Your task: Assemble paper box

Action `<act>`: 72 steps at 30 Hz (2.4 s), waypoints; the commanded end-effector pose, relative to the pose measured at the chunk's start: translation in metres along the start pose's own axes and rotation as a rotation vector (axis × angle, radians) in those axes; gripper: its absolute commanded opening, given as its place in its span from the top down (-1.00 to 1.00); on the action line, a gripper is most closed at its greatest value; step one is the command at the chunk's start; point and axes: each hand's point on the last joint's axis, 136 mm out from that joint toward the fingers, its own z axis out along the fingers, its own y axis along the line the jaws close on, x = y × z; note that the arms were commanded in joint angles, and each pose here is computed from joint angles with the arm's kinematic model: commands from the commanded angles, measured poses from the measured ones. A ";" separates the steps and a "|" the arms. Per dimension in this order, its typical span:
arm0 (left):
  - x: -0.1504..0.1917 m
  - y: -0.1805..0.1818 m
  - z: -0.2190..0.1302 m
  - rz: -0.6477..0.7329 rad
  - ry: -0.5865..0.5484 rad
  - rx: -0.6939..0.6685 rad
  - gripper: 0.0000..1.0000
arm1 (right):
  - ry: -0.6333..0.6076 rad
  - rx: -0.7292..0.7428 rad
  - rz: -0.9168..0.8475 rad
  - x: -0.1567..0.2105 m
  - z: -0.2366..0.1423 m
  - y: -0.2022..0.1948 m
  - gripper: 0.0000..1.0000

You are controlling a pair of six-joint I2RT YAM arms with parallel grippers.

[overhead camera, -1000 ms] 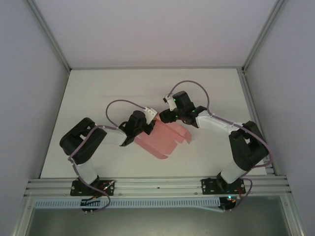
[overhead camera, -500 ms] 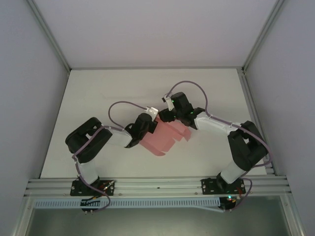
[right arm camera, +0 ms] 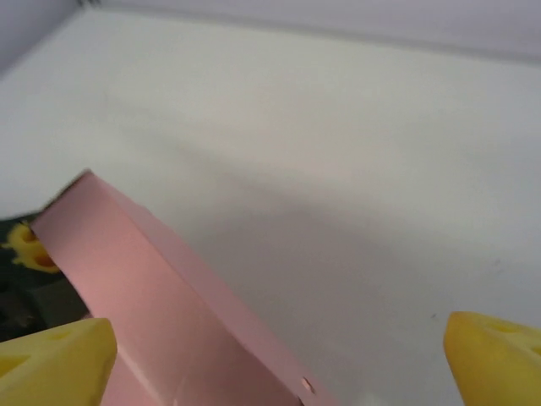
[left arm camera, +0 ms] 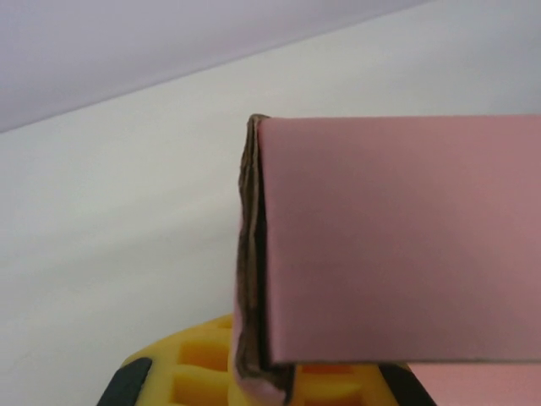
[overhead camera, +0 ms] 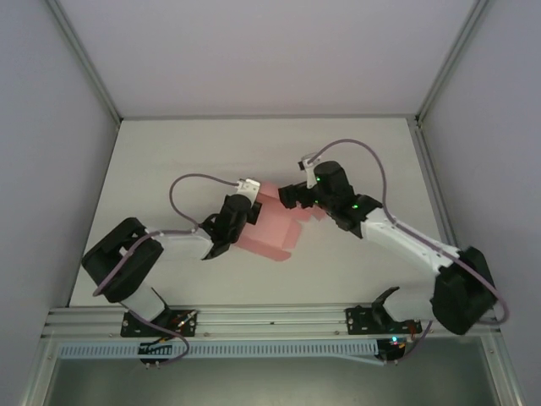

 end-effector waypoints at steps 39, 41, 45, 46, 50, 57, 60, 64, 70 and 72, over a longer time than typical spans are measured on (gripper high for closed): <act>-0.044 0.051 -0.032 -0.411 -0.055 0.144 1.00 | -0.090 0.089 0.228 0.045 -0.037 -0.035 -1.00; -0.049 0.056 -0.036 -0.408 -0.069 0.137 1.00 | -0.089 0.107 0.251 0.054 -0.044 -0.040 -1.00; -0.055 0.055 -0.040 -0.409 -0.078 0.154 1.00 | -0.099 0.151 0.287 0.067 -0.044 -0.051 -1.00; -0.055 0.053 -0.039 -0.404 -0.073 0.164 1.00 | -0.098 0.161 0.291 0.068 -0.042 -0.052 -1.00; -0.056 0.048 -0.040 -0.396 -0.067 0.195 1.00 | -0.077 0.179 0.271 0.063 -0.026 -0.052 -1.00; -0.052 0.042 -0.039 -0.390 -0.058 0.223 1.00 | -0.083 0.196 0.227 0.037 -0.002 -0.049 -1.00; -0.050 0.042 -0.036 -0.389 -0.044 0.219 1.00 | -0.106 0.062 0.196 0.027 0.006 -0.025 -1.00; -0.045 0.040 -0.031 -0.388 -0.023 0.217 1.00 | -0.106 -0.022 0.191 0.021 0.012 -0.009 -1.00; -0.044 0.035 -0.029 -0.395 -0.018 0.242 1.00 | -0.098 -0.063 0.179 0.021 0.021 0.002 -1.00; -0.045 0.033 -0.030 -0.401 -0.019 0.253 1.00 | -0.089 -0.065 0.176 0.023 0.028 0.006 -1.00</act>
